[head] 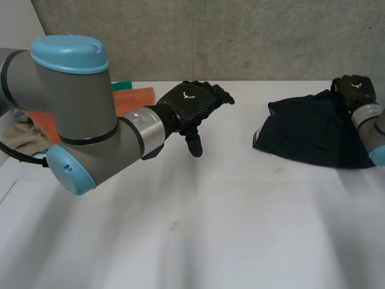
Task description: Fold the laundry.
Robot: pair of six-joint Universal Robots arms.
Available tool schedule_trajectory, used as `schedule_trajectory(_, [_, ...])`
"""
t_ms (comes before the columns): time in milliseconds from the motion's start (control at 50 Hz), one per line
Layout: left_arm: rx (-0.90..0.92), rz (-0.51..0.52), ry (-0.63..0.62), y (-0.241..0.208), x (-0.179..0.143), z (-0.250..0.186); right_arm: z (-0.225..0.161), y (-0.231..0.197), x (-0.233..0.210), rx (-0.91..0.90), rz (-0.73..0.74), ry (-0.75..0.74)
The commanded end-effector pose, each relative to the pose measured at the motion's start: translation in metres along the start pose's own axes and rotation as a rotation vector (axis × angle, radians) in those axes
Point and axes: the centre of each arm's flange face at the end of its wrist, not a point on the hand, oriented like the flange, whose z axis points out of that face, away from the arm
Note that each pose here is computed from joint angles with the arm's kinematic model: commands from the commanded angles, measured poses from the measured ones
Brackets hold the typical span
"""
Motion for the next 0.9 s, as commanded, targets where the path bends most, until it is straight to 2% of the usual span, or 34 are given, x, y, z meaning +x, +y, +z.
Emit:
schedule_trajectory(20, [0.010, -0.017, -0.023, -0.005, -0.009, -0.004, -0.026, -0.051, -0.040, 0.033, 0.037, -0.119])
schedule_trajectory(200, [0.075, -0.079, -0.130, -0.033, -0.044, -0.028, -0.105, -0.122, -0.102, -0.108, 0.177, -0.351])
schedule_trajectory(360, [0.130, -0.098, -0.272, -0.058, -0.080, -0.060, -0.176, -0.179, -0.141, -0.113, 0.272, -0.517])
schedule_trajectory(440, [0.130, -0.123, -0.376, -0.060, -0.099, -0.075, -0.198, -0.184, -0.160, -0.144, 0.320, -0.572])
schedule_trajectory(500, [0.123, -0.147, -0.426, -0.058, -0.106, -0.083, -0.208, -0.166, -0.174, -0.237, 0.340, -0.606])
schedule_trajectory(620, [0.053, -0.183, -0.432, -0.037, -0.102, -0.083, -0.222, -0.138, -0.191, -0.396, 0.271, -0.656])
schedule_trajectory(720, [-0.023, -0.209, -0.408, -0.015, -0.091, -0.083, -0.239, -0.157, -0.184, -0.441, 0.220, -0.696])
schedule_trajectory(760, [-0.056, -0.215, -0.383, -0.005, -0.082, -0.083, -0.247, -0.175, -0.175, -0.408, 0.192, -0.703])
schedule_trajectory(840, [-0.108, -0.208, -0.334, 0.009, -0.063, -0.082, -0.253, -0.201, -0.149, -0.312, 0.114, -0.632])
schedule_trajectory(900, [-0.132, -0.199, -0.292, 0.014, -0.045, -0.081, -0.240, -0.196, -0.125, -0.289, 0.047, -0.520])
